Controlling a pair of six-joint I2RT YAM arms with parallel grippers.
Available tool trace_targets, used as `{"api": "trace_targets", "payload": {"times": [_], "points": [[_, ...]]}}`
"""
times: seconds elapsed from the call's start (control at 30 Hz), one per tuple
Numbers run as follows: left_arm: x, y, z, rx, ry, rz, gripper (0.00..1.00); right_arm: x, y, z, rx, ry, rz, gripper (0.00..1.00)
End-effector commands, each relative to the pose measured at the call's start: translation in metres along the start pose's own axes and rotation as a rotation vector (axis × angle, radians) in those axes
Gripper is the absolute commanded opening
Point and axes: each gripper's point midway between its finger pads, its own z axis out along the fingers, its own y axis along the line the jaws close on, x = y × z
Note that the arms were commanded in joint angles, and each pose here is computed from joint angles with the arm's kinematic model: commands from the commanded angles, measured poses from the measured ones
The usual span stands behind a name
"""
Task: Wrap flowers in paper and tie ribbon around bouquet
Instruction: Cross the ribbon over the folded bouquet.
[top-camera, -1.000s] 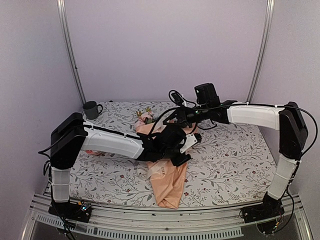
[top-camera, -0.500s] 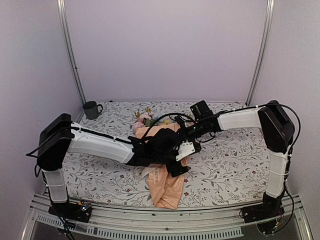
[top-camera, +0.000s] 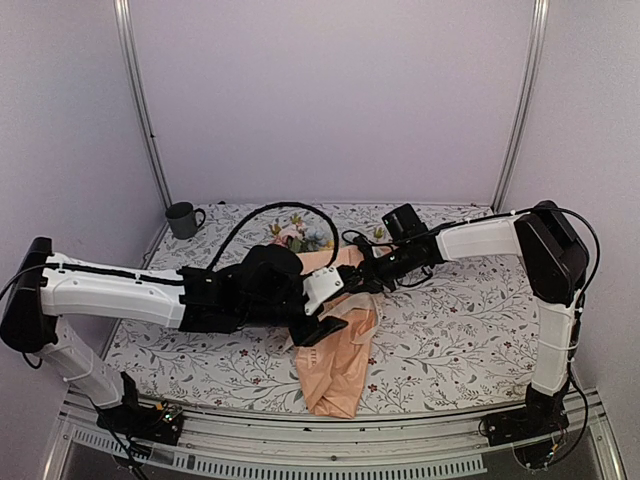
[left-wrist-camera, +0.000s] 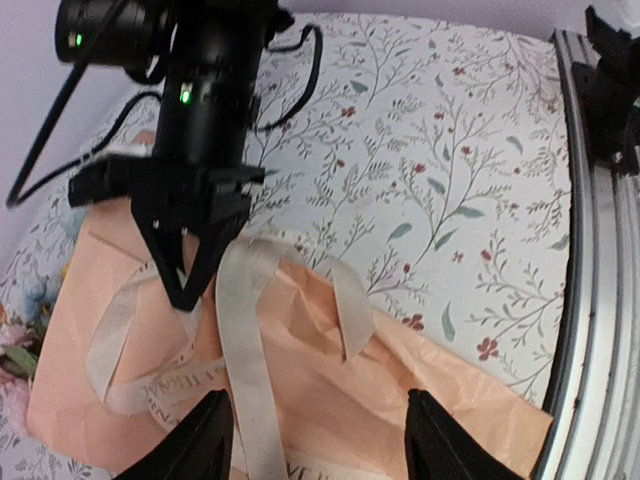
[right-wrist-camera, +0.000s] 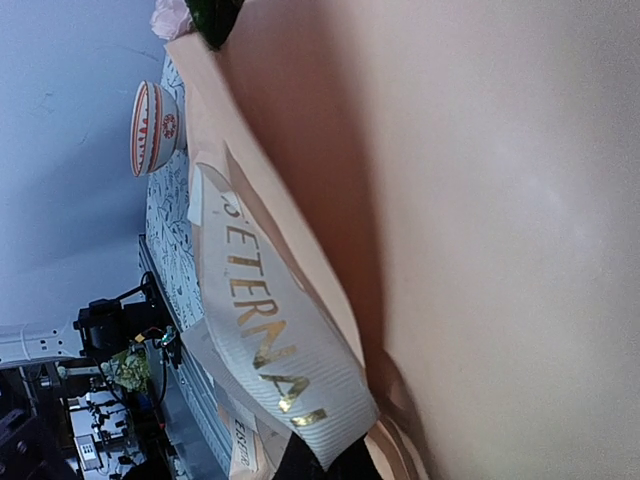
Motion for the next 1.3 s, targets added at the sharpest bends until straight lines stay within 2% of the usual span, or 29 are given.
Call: {"api": "trace_targets", "payload": {"times": [0.0, 0.1, 0.2, 0.37, 0.47, 0.5, 0.57, 0.63, 0.73, 1.03, 1.27], "points": [[0.078, 0.043, 0.002, -0.135, 0.172, -0.104, 0.66, -0.004, 0.013, -0.009, -0.017, -0.016, -0.039, 0.0], [0.083, 0.063, 0.004, -0.172, 0.14, -0.088, 0.72, -0.005, 0.019, -0.01, -0.037, -0.012, -0.043, 0.0], [0.069, 0.053, 0.005, -0.103, 0.033, 0.006, 0.73, -0.007, 0.026, -0.011, -0.057, -0.013, -0.048, 0.0], [0.057, 0.025, 0.006, 0.037, -0.075, 0.061, 0.57, -0.015, 0.033, -0.014, -0.068, -0.029, -0.058, 0.0], [0.046, 0.007, 0.012, 0.105, -0.101, 0.04, 0.56, -0.019, 0.037, -0.015, -0.075, -0.034, -0.063, 0.0], [0.049, 0.009, 0.02, 0.09, -0.08, 0.026, 0.56, -0.02, 0.038, -0.015, -0.076, -0.037, -0.064, 0.0], [0.07, 0.021, 0.047, 0.018, 0.049, -0.003, 0.54, -0.022, 0.04, -0.015, -0.08, -0.039, -0.064, 0.0], [0.092, 0.02, 0.068, 0.014, 0.178, -0.015, 0.5, -0.023, 0.042, -0.016, -0.086, -0.039, -0.065, 0.0], [0.115, 0.013, 0.086, 0.008, 0.269, -0.007, 0.44, -0.026, 0.051, -0.021, -0.104, -0.046, -0.074, 0.0], [0.116, 0.006, 0.089, 0.001, 0.232, -0.023, 0.46, -0.039, 0.117, -0.076, -0.197, -0.142, -0.177, 0.0], [0.117, 0.003, 0.087, 0.014, 0.202, -0.029, 0.47, -0.021, 0.144, -0.122, -0.213, -0.196, -0.218, 0.0]]}}
